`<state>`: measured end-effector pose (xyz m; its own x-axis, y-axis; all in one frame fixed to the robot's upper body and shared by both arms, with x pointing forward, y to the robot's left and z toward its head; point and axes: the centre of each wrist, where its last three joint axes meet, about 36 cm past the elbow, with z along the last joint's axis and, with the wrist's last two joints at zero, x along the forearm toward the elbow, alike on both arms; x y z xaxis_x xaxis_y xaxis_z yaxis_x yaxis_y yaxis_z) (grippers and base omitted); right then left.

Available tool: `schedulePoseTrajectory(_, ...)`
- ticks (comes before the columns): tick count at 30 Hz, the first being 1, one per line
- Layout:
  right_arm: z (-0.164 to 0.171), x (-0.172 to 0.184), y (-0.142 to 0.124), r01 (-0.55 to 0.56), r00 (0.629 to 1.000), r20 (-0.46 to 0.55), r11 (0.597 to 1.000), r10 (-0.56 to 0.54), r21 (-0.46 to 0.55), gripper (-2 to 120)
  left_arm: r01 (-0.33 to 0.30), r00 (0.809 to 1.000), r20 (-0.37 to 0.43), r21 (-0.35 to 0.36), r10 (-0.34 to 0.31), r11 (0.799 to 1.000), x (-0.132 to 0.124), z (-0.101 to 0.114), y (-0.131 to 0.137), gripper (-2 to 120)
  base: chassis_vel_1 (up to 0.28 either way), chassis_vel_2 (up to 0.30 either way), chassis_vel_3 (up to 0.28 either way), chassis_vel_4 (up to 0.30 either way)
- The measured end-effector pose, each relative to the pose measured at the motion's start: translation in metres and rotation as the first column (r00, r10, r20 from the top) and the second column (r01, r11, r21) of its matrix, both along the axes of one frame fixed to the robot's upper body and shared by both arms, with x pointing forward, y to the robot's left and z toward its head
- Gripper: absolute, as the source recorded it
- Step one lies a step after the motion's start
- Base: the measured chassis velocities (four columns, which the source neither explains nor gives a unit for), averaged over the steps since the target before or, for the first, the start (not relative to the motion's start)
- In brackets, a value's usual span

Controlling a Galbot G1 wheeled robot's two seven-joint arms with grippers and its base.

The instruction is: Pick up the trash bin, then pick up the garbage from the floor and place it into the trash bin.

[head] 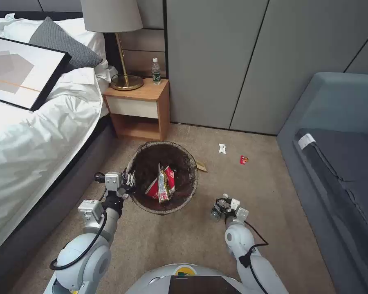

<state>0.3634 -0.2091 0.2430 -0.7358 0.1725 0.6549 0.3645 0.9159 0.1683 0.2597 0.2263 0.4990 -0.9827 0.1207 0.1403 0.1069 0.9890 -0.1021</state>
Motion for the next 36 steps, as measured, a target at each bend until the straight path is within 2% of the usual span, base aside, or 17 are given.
schedulePoseTrajectory(9,-0.013,0.014,0.023,-0.012,1.000,-0.025,0.999,0.011,-0.030,100,-0.002,1.000,0.003,-0.001,0.002,1.000,0.000,0.000,0.000,7,0.000,0.000,0.000,0.000)
schedulePoseTrajectory(22,-0.022,0.023,0.029,-0.005,0.999,-0.048,1.000,0.004,-0.027,100,-0.002,1.000,0.008,-0.001,0.002,1.000,0.001,0.000,0.000,7,0.000,0.000,0.000,0.000)
schedulePoseTrajectory(25,-0.022,0.024,0.029,-0.004,0.999,-0.050,1.000,0.003,-0.025,94,-0.002,1.000,0.008,-0.001,0.002,1.000,0.001,0.000,0.000,7,0.000,0.000,0.000,0.000)
schedulePoseTrajectory(27,-0.023,0.023,0.030,0.005,0.998,-0.061,1.000,-0.006,-0.007,86,-0.002,1.000,0.008,-0.002,0.002,1.000,0.001,0.000,0.000,7,0.000,0.000,0.000,0.000)
schedulePoseTrajectory(33,-0.027,0.024,0.029,0.023,0.997,-0.079,1.000,-0.022,0.008,82,-0.002,1.000,0.008,-0.003,0.002,1.000,0.001,0.000,0.000,7,0.000,0.000,0.000,0.000)
schedulePoseTrajectory(36,-0.028,0.024,0.029,0.025,0.996,-0.084,1.000,-0.024,0.012,74,-0.001,1.000,0.008,-0.004,0.001,1.000,0.001,0.000,-0.001,7,0.000,0.000,0.000,0.000)
